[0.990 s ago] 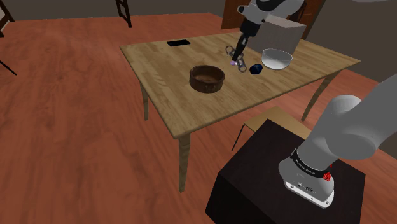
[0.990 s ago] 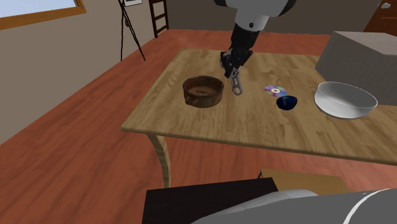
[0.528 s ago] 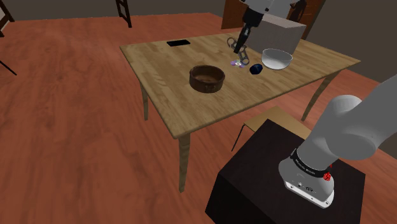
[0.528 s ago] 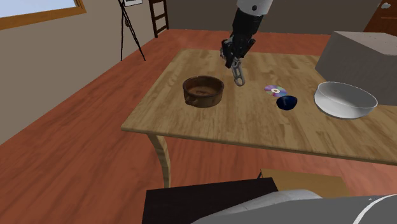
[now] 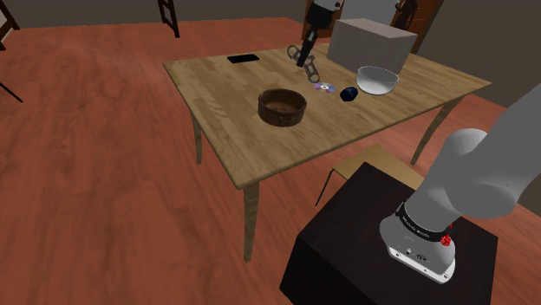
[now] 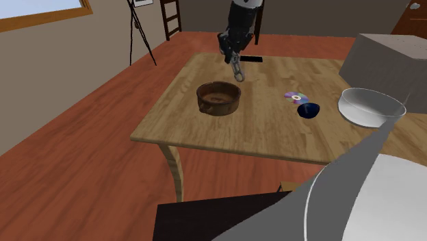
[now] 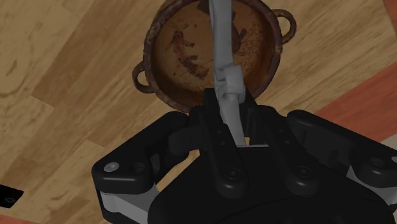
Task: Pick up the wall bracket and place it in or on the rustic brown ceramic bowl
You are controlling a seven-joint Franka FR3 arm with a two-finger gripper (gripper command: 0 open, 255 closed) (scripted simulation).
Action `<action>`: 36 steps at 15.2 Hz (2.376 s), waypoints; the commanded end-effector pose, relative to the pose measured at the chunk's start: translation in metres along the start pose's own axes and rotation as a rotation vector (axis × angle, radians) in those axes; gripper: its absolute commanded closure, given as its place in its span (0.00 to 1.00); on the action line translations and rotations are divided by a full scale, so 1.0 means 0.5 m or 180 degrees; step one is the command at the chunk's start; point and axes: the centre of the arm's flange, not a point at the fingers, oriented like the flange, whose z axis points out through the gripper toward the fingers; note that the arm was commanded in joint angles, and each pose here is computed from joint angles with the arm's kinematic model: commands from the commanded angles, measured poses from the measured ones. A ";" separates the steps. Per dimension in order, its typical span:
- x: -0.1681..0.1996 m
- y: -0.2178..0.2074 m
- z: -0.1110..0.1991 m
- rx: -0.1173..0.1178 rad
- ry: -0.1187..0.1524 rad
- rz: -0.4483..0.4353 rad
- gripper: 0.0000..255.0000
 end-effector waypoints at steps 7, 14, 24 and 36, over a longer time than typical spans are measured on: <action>0.099 -0.024 0.056 0.0002 0.0001 0.0002 1.00; 0.083 -0.020 0.128 0.0002 0.0001 0.0002 1.00; 0.072 -0.017 0.172 0.0002 0.0001 0.0002 1.00; 0.072 -0.017 0.072 0.0002 0.0001 0.0002 0.00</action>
